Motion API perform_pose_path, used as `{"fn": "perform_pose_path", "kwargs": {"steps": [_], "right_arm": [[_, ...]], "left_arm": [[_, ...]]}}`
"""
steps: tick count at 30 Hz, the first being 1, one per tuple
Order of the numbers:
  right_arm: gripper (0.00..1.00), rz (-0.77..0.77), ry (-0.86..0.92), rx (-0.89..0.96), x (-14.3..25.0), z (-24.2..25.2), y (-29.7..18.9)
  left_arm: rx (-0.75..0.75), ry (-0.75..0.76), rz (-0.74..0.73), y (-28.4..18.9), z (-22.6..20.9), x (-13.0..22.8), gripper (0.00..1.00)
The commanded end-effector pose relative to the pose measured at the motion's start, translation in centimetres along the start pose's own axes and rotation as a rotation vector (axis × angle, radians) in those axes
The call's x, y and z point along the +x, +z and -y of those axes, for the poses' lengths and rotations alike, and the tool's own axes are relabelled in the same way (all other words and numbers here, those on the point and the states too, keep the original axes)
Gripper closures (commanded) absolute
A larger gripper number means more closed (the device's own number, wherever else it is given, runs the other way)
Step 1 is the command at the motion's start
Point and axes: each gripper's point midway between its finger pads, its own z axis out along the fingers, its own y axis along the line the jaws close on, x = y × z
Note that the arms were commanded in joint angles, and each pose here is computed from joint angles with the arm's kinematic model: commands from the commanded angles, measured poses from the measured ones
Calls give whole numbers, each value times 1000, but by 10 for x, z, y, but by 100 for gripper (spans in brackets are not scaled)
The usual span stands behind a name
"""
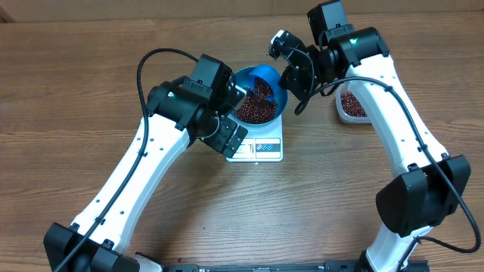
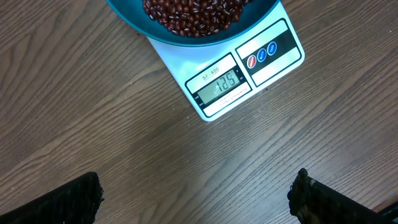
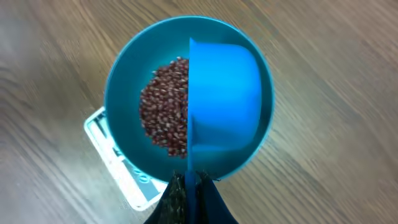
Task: Scoop item into bowl and weigh 150g on scale
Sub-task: 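Tip the scoop and shake beans into the bowl until 150 g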
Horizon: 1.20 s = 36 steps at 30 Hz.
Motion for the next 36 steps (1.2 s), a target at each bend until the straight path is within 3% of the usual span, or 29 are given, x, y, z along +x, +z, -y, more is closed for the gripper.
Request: {"fn": "perform_pose_path", "kwargs": {"steps": [1,7,36], "right_arm": [[96,105,14,-37,-19,-7,-27],[96,107,80,-34,-16,0,-30],[96,84,78,-48,-10,-4,-30]], "left_arm": [[0,1,23,-7,2,-3,0],[0,1,23,-7,2,-3,0],[0,1,23,-7,2,-3,1]]}}
